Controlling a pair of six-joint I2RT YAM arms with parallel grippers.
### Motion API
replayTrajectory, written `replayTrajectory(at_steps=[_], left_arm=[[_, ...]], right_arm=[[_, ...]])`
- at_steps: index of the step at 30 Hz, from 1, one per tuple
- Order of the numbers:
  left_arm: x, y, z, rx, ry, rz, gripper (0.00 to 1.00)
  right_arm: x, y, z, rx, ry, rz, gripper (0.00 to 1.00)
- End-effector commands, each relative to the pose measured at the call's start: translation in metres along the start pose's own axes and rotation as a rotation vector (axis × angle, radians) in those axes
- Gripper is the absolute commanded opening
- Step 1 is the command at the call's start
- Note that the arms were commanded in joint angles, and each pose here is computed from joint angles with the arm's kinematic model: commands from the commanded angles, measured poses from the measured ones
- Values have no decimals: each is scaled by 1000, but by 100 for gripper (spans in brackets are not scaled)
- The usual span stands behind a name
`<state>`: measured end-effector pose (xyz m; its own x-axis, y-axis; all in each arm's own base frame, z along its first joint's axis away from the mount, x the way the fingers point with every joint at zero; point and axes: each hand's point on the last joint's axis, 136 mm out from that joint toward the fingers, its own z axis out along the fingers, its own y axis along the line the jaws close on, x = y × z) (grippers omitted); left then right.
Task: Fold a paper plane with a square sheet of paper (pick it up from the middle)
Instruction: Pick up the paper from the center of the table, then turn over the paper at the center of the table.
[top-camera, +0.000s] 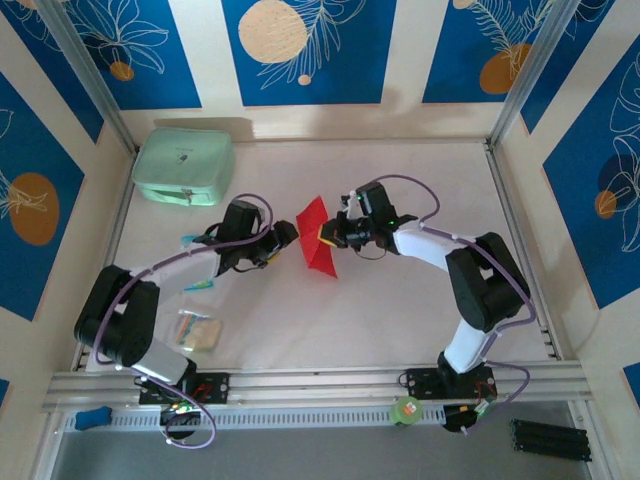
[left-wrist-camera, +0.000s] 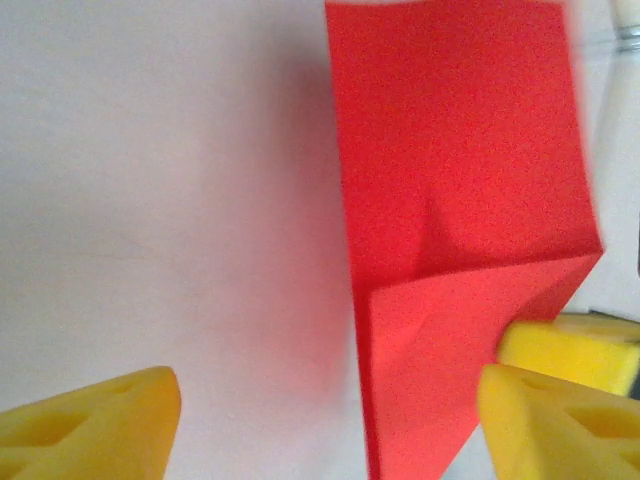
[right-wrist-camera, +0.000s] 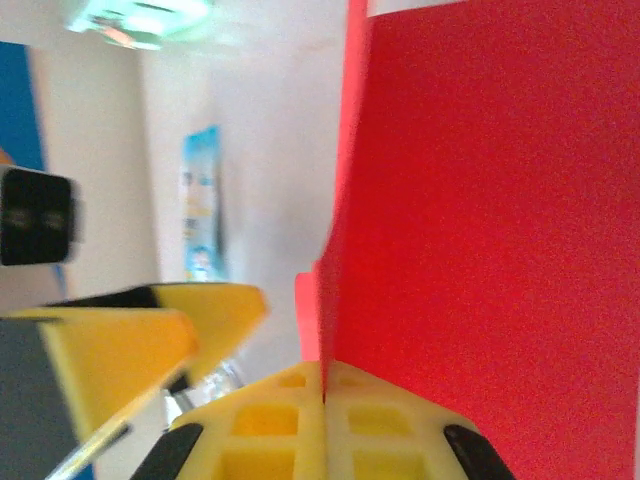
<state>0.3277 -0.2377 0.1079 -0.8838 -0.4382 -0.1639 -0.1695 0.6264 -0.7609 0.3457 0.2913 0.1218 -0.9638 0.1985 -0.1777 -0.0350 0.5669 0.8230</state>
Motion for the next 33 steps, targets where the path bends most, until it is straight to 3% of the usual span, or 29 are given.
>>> replayTrajectory(at_steps=[1,7,9,18,27,33], left_arm=[[5,-49,-16,250,3,52,98],[14,-76,-24,405,0,55,100],[17,-83,-22,431,15,67,95],[17,-99,-13,529,49,46,59],[19,-90,-13,497,36,50,32],[20,-77,-13,418,22,58,12]], right_arm=[[-2,35,-17,-151,33,-19,4],[-6,57,-27,-261,60,12,4],[-6,61,-28,-280,66,18,4],[-4,59,-29,-301,77,41,5],[1,46,-29,-273,79,58,9],[0,38,-36,-235,50,66,20]])
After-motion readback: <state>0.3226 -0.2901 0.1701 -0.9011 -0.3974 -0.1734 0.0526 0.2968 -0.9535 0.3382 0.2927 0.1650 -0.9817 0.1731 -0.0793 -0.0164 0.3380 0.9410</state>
